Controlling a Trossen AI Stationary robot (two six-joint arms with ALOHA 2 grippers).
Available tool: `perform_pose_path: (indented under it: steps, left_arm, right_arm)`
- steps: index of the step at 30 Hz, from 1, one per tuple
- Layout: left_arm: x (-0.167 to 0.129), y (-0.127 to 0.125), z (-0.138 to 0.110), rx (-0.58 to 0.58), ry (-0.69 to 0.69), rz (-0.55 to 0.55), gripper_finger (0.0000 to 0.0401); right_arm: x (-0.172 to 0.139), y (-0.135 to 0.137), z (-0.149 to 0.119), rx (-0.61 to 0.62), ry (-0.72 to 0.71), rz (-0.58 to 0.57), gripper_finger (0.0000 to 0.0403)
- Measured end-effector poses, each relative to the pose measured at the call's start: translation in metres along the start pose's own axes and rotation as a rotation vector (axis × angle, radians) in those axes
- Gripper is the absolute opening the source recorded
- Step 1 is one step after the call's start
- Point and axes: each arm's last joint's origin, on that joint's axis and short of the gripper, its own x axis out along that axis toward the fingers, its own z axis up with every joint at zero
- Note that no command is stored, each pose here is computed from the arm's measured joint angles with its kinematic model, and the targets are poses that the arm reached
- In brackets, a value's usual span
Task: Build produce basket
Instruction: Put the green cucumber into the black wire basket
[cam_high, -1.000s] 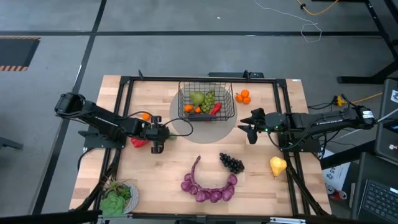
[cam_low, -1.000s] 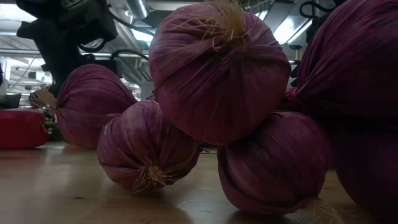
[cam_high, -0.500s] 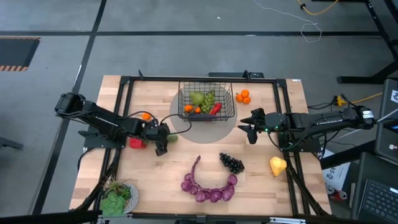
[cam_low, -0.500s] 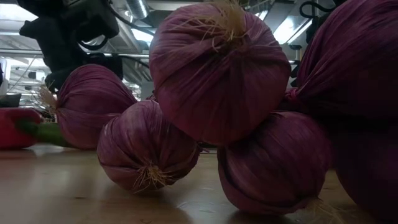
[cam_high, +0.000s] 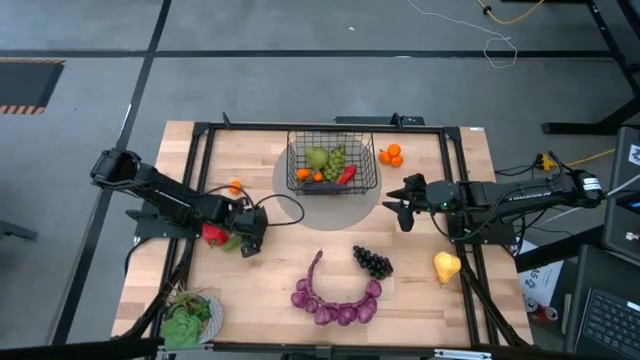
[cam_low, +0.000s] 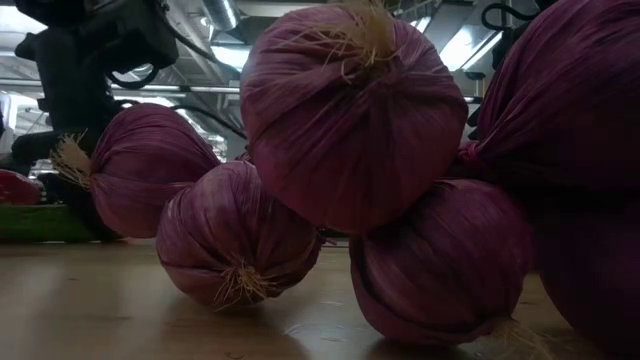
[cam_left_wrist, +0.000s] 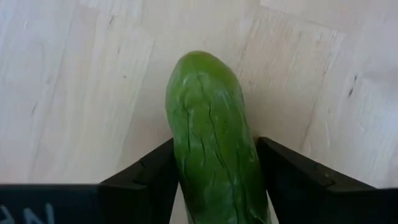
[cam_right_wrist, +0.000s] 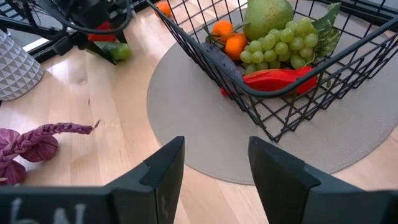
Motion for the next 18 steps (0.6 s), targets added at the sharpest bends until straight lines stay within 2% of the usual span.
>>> perform_pose_path:
  steps: [10, 15, 18]
  left_arm:
    - [0.0003, -0.0018, -0.0010, 0.007, -0.004, 0.008, 0.0195]
    - [0.0003, -0.0019, 0.0000, -0.025, -0.023, 0.018, 0.0137]
    - [0.0006, -0.0002, 0.0024, -0.135, -0.110, 0.116, 0.0111]
  right_arm:
    - [0.0000, -0.0002, -0.0003, 0.000, 0.004, -0.002, 0.0181]
    - [0.0000, -0.0002, -0.0004, 0.001, 0.004, -0.003, 0.0181]
    - [0.0000, -0.0003, -0.0005, 0.001, 0.004, -0.003, 0.0181]
